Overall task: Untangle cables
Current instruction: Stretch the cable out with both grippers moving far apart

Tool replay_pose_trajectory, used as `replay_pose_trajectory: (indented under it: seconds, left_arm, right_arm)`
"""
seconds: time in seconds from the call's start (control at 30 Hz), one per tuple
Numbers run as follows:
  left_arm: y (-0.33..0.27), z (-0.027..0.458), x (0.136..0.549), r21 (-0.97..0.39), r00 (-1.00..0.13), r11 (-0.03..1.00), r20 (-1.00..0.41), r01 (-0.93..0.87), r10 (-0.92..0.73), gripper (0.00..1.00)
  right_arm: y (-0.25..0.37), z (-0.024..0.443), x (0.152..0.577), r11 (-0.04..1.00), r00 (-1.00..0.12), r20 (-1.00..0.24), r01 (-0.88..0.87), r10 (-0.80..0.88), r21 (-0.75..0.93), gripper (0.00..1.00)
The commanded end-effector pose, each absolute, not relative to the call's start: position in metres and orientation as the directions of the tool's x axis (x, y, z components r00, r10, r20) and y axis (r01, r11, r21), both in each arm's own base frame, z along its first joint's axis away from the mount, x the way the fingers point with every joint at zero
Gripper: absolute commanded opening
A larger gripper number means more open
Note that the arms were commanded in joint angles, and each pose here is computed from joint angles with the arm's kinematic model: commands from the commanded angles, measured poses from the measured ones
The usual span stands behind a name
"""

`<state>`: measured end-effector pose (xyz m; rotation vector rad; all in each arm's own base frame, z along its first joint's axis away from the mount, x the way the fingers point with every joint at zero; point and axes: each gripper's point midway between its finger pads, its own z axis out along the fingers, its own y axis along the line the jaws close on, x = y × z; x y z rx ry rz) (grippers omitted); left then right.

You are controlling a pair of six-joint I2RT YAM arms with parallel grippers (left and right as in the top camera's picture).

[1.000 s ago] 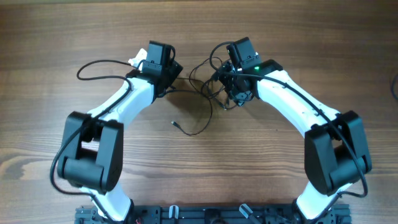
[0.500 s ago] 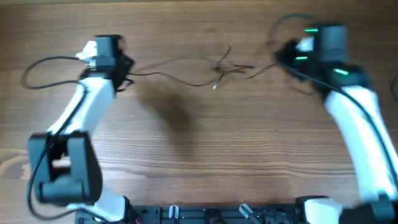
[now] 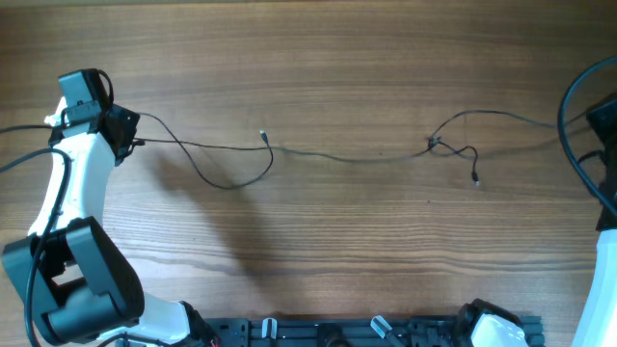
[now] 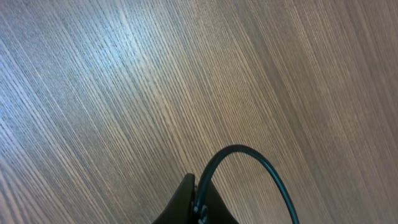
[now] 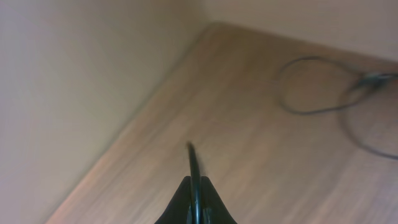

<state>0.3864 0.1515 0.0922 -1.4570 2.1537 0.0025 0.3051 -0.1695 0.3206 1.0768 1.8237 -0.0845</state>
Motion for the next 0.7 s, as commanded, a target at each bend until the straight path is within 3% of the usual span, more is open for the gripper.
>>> replay_pose_trajectory:
  seconds: [0.0, 0.03, 0.1, 0.13, 0.2, 0.23, 0.27, 0.3, 0.33, 0.37, 0.4, 0.43, 0.47, 0.57, 0.67]
  left_arm:
    - [0.190, 0.099, 0.365, -0.153, -0.233, 0.372, -0.551, -0.916, -0.801, 0.04]
    - [0.201, 0.100, 0.357, -0.121, -0.216, 0.343, -0.573, -0.932, -0.790, 0.04]
    - [0.206, 0.096, 0.350, -0.135, -0.199, 0.317, -0.540, -0.939, -0.818, 0.04]
    - [0.201, 0.093, 0.353, -0.169, -0.205, 0.329, -0.505, -0.929, -0.838, 0.04]
    - [0.173, 0.089, 0.370, -0.281, -0.254, 0.381, -0.398, -0.881, -0.882, 0.04]
    - [0.143, 0.094, 0.392, -0.380, -0.399, 0.521, -0.355, -0.765, -0.845, 0.04]
    - [0.098, 0.110, 0.417, -0.491, -0.629, 0.733, -0.396, -0.471, -0.669, 0.04]
    - [0.044, 0.132, 0.424, -0.593, -0.762, 0.799, -0.473, -0.096, -0.442, 0.04]
    - [0.003, 0.154, 0.416, -0.652, -0.782, 0.733, -0.554, 0.193, -0.286, 0.04]
    - [-0.032, 0.180, 0.402, -0.674, -0.742, 0.592, -0.645, 0.442, -0.181, 0.04]
    - [-0.060, 0.195, 0.391, -0.677, -0.716, 0.481, -0.685, 0.557, -0.135, 0.04]
    - [-0.068, 0.193, 0.392, -0.668, -0.716, 0.484, -0.688, 0.565, -0.114, 0.04]
    - [-0.077, 0.185, 0.394, -0.651, -0.727, 0.520, -0.682, 0.553, -0.080, 0.04]
    - [-0.092, 0.157, 0.403, -0.633, -0.803, 0.650, -0.593, 0.420, -0.060, 0.04]
    - [-0.112, 0.151, 0.411, -0.616, -0.822, 0.699, -0.565, 0.363, -0.071, 0.04]
  right_arm:
    - [-0.227, 0.329, 0.242, 0.273, 0.059, -0.857, 0.935, 0.512, 0.227, 0.04]
    - [-0.230, 0.327, 0.237, 0.245, 0.065, -0.857, 0.945, 0.510, 0.218, 0.04]
    - [-0.223, 0.319, 0.250, 0.302, 0.036, -0.829, 0.922, 0.558, 0.243, 0.04]
    - [-0.214, 0.315, 0.265, 0.367, 0.007, -0.804, 0.887, 0.594, 0.279, 0.04]
    - [-0.183, 0.317, 0.309, 0.617, -0.159, -0.789, 0.720, 0.593, 0.319, 0.04]
    - [-0.176, 0.323, 0.327, 0.676, -0.173, -0.800, 0.652, 0.574, 0.344, 0.04]
    - [-0.175, 0.329, 0.339, 0.707, -0.168, -0.814, 0.610, 0.556, 0.357, 0.04]
    - [-0.168, 0.331, 0.348, 0.752, -0.196, -0.822, 0.554, 0.534, 0.357, 0.04]
    - [-0.154, 0.333, 0.358, 0.813, -0.246, -0.831, 0.465, 0.499, 0.351, 0.04]
    - [-0.122, 0.335, 0.371, 0.905, -0.336, -0.847, 0.256, 0.412, 0.339, 0.04]
    - [-0.063, 0.345, 0.375, 0.937, -0.399, -0.884, -0.140, 0.244, 0.321, 0.04]
    - [-0.038, 0.352, 0.371, 0.893, -0.390, -0.901, -0.313, 0.190, 0.324, 0.04]
    - [-0.029, 0.356, 0.371, 0.861, -0.385, -0.903, -0.376, 0.192, 0.344, 0.04]
    - [-0.052, 0.352, 0.387, 0.914, -0.361, -0.911, -0.266, 0.202, 0.308, 0.04]
    - [-0.086, 0.377, 0.402, 0.963, -0.228, -0.950, -0.115, 0.212, 0.242, 0.04]
